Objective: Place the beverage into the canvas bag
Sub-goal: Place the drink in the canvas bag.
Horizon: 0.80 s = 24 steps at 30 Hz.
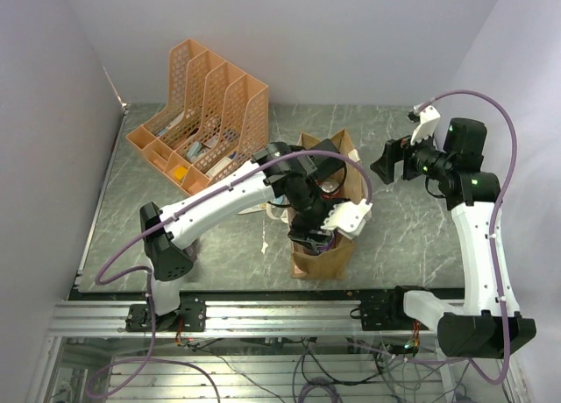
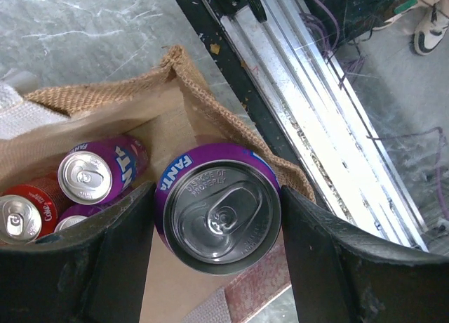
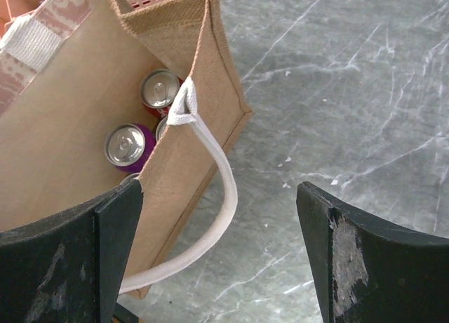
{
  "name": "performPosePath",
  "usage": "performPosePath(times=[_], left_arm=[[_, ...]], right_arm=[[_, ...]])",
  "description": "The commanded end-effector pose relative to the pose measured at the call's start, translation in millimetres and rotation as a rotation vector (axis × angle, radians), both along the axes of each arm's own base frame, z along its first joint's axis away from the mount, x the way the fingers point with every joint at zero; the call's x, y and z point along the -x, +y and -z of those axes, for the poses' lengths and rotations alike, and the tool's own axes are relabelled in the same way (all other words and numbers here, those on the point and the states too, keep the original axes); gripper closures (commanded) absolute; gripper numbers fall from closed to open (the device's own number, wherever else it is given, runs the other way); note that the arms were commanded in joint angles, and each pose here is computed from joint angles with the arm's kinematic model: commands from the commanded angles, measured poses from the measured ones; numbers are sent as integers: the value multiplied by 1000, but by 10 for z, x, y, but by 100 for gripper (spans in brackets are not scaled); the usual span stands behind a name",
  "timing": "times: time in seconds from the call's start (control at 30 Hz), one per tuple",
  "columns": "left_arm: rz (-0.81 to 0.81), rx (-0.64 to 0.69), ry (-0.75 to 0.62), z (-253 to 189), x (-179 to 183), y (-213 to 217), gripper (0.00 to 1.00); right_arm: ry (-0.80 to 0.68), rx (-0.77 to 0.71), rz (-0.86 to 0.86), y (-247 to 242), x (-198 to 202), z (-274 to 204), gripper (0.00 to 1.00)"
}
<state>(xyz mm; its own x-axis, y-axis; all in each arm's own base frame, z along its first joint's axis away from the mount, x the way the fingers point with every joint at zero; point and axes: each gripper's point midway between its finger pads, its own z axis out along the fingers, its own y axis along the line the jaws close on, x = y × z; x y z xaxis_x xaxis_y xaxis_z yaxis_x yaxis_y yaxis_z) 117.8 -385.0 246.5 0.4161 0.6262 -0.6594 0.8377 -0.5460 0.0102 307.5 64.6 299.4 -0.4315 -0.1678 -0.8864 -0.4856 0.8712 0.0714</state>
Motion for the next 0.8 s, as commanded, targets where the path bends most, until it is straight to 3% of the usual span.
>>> performPosePath(times=[0.0,0.3,0.43,0.77], left_arm=[[56,33,-1,-106,219,4,93],[28,39,-27,3,163,-125,93],[11,56,-22,9,164,-160,93],[-67,47,-63,34,76,-83,93]], right_arm=[[-24,-33,-20,51,75,-47,9],[86,-169,-239,429,546,-80,11],[163,-125,-330,454,773,56,14],[192,-22,-465,421,1025,270,23]])
